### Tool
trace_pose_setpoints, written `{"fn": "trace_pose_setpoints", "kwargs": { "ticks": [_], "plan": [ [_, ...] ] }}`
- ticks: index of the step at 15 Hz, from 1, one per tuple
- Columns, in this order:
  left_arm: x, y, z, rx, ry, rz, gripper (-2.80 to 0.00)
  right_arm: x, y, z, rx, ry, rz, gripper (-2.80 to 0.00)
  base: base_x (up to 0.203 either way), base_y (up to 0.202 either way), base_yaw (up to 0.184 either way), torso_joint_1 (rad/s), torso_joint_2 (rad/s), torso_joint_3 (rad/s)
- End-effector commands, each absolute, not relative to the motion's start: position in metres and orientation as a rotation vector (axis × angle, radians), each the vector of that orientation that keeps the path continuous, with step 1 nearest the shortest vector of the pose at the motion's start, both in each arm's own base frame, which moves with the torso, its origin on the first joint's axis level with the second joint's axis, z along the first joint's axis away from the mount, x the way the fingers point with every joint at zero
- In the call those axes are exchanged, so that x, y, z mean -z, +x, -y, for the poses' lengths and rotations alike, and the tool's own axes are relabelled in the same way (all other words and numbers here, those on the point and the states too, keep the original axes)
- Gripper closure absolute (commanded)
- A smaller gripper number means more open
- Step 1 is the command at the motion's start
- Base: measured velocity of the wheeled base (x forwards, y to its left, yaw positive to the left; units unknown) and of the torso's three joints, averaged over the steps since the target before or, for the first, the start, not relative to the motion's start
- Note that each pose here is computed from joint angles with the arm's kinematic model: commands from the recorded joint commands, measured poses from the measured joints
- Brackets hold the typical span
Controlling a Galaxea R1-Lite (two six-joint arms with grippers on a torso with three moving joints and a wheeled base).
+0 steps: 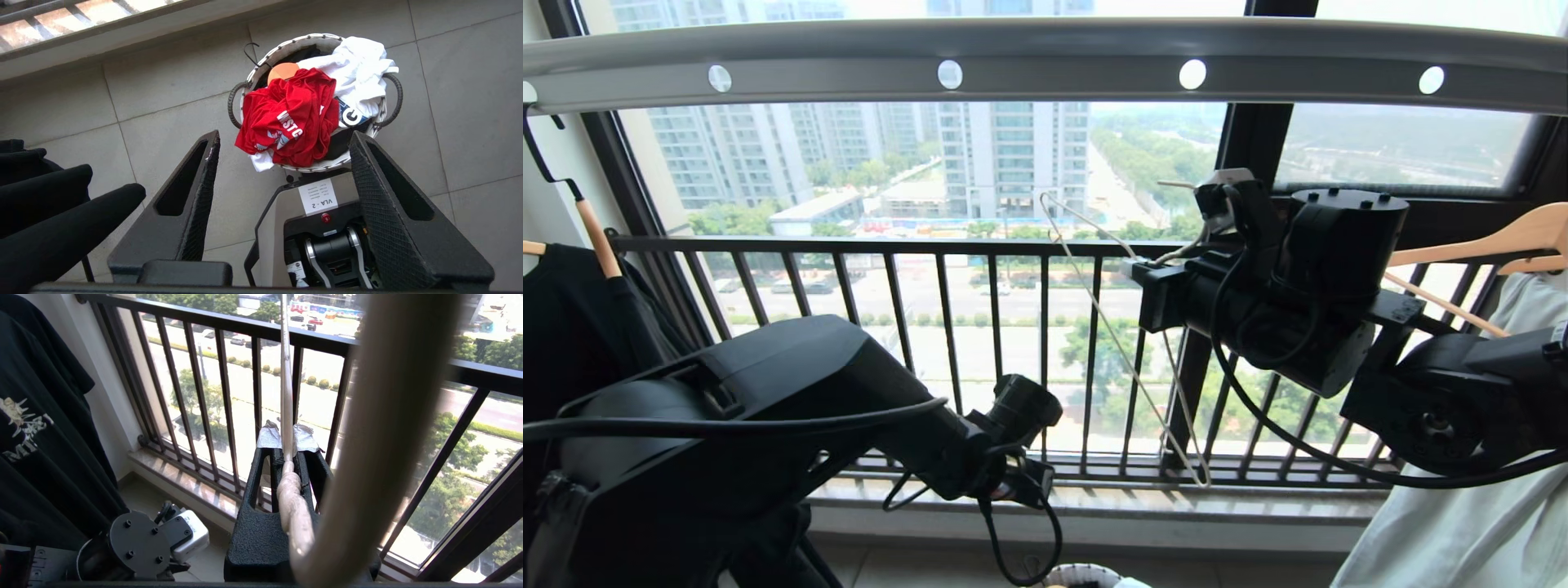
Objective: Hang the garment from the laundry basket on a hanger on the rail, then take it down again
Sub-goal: Put clothes in the basket, then hang the clothes rack on the clothesline
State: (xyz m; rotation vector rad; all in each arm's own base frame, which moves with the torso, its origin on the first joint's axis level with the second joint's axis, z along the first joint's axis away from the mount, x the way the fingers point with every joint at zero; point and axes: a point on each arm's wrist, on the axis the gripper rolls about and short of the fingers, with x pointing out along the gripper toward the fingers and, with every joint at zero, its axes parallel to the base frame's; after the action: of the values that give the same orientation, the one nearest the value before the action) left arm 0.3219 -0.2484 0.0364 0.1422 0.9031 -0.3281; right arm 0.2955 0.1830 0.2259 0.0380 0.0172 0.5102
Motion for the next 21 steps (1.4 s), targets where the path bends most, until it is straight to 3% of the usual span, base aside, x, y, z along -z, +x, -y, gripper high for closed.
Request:
{"fn": "trace_pose_setpoints", "kwargs": {
  "ticks": [1,8,14,21],
  "plan": [
    [-0.094,0.308,0.237,0.351,0.113,-0.81,0.0,-0.226,0.288,-0.18,-0.516,-0.017,-0.006,0.0,0.0,0.0,0.0,0.0,0.0,0.0],
    [-0.229,0.239,0.183,0.386,0.054,-0.656,0.0,-0.238,0.269,-0.179,-0.502,-0.088,0.089,0.0,0.0,0.0,0.0,0.0,0.0,0.0],
    [-0.269,0.212,0.159,0.376,0.006,-0.551,0.0,-0.252,0.274,-0.18,-0.395,-0.055,0.156,0.0,0.0,0.0,0.0,0.0,0.0,0.0],
    [-0.286,0.198,0.143,0.374,0.0,-0.495,0.0,-0.279,0.284,-0.184,-0.374,-0.063,0.21,0.0,0.0,0.0,0.0,0.0,0.0,0.0]
  ]
}}
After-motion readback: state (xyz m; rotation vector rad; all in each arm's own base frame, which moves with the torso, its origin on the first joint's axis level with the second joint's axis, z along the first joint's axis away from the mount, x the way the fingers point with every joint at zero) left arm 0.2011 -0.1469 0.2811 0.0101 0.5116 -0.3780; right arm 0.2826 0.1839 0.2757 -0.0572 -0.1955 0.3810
